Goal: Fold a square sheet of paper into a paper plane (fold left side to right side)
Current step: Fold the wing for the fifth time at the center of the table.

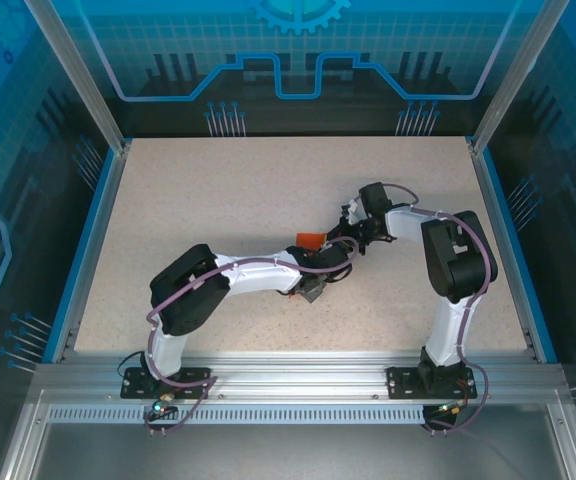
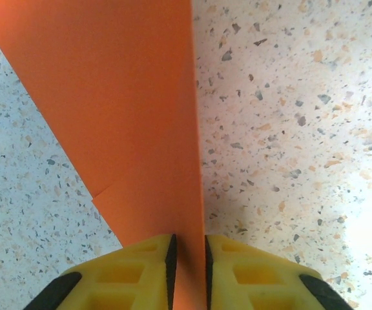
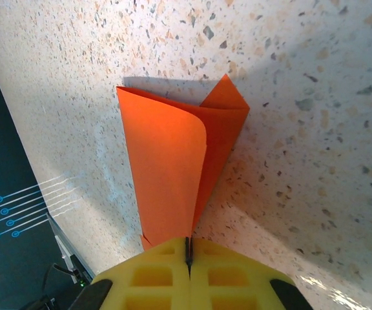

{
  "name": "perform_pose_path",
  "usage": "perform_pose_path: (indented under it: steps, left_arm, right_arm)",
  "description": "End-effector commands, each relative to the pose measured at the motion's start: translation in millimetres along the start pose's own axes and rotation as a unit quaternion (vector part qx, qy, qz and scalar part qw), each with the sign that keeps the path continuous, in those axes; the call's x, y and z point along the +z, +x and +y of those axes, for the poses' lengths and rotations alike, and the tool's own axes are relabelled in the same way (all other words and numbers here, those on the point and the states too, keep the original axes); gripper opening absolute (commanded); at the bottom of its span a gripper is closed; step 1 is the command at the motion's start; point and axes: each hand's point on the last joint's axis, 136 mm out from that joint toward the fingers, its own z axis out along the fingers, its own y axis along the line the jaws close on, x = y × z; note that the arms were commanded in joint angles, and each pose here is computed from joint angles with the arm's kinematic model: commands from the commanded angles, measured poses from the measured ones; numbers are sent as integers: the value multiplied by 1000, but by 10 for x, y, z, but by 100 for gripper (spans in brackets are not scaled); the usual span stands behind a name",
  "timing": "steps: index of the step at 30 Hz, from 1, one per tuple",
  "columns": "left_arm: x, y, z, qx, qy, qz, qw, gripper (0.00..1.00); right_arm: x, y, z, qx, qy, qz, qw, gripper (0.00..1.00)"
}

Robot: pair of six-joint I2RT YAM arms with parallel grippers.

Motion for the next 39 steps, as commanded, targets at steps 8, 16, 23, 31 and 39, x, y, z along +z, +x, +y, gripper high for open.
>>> perform_pose_path:
  steps: [8, 16, 23, 31, 39]
  left_arm:
    - [12, -37, -97, -24, 41, 7, 999, 15]
    - [-48, -119, -89, -90, 134, 1, 987, 14]
    - [-98, -198, -74, -164, 254, 10, 953, 10]
    - [-165, -351, 60, -279, 387, -6, 879, 9]
    - [-108, -360, 131, -365, 456, -16, 812, 7]
  right_arm:
    - [-412, -178, -6, -41, 45, -82, 995, 26]
    - [-935, -124, -251, -39, 93, -164, 981, 38]
    - [-988, 67, -407, -49, 100, -186, 976, 44]
    - [-820, 204, -332, -79, 82, -181, 977, 48]
    - [-611, 247, -153, -98, 47, -182, 977, 51]
